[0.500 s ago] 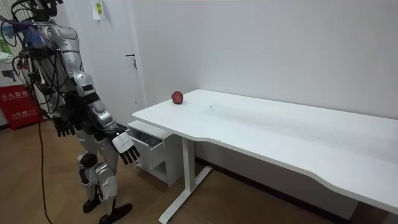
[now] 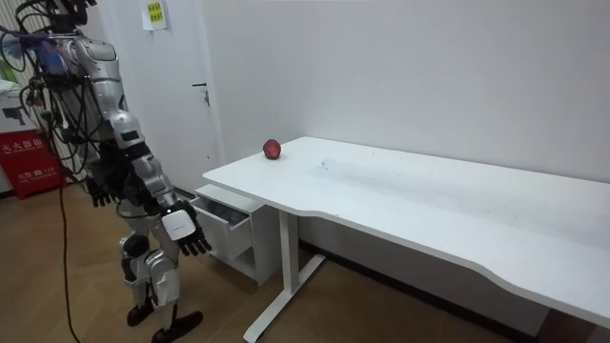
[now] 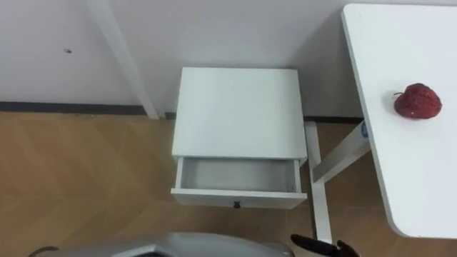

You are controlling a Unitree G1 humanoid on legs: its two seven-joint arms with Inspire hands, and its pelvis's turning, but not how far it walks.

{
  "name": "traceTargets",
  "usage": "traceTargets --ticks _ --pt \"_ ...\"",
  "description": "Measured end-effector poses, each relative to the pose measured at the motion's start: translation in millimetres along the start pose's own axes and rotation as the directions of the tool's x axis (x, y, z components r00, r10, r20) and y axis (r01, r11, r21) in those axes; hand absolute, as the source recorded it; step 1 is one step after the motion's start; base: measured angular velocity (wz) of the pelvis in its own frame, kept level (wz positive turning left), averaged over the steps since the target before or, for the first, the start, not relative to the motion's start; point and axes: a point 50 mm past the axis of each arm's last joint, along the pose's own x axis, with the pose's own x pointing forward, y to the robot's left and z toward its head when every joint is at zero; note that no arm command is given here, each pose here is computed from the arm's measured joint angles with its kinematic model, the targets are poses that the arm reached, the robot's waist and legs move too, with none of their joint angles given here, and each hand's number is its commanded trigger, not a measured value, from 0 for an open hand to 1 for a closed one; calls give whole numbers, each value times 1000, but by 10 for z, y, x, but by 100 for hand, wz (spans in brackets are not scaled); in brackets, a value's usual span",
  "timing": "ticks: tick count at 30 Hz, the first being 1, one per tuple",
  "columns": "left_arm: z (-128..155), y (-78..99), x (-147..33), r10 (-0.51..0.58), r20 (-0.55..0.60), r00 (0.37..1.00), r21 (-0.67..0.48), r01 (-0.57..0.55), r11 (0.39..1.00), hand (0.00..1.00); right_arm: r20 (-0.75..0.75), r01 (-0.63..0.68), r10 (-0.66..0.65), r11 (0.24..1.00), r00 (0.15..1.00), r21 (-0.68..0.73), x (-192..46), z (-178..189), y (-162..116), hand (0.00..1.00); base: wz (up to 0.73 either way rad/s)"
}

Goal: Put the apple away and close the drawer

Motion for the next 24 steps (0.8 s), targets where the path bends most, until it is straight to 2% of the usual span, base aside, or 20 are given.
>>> traceTargets --ticks 1,2,3,5,6,8,11,19,23,24 --pt "-7 9 1 3 -2 1000 -15 -3 1000 0 -3 12 -12 996 1000 85 3 20 -7 0 -7" --pt "-38 33 1 11 -14 1000 -54 -12 998 0 -8 43 -42 968 999 247 6 57 -45 0 -6" --pt "-47 44 2 15 -20 1000 -79 -16 997 0 -12 56 -55 941 998 334 8 81 -60 0 -19" --pt "-84 96 5 32 -39 999 -150 -37 988 0 -21 83 -89 788 996 610 11 191 -108 0 -19" --pt "-82 108 7 36 -37 999 -158 -41 987 0 -23 87 -95 747 995 659 11 208 -121 0 -8" --pt "-88 158 15 44 -35 998 -167 -50 985 0 -52 103 -105 583 993 806 11 234 -149 0 -4" --pt "-103 209 20 42 -36 998 -166 -48 985 0 -88 128 -105 464 990 877 7 263 -155 0 -4" --pt "-52 360 46 54 -24 998 -151 -57 987 0 -56 73 -61 321 997 944 -50 646 48 0 -5" --pt "-38 406 42 69 -6 998 -148 -69 987 0 8 15 -89 259 996 966 -118 957 37 0 1" --pt "-33 409 42 71 -1 997 -135 -70 988 0 26 -3 -102 222 994 975 -151 1051 2 0 5"
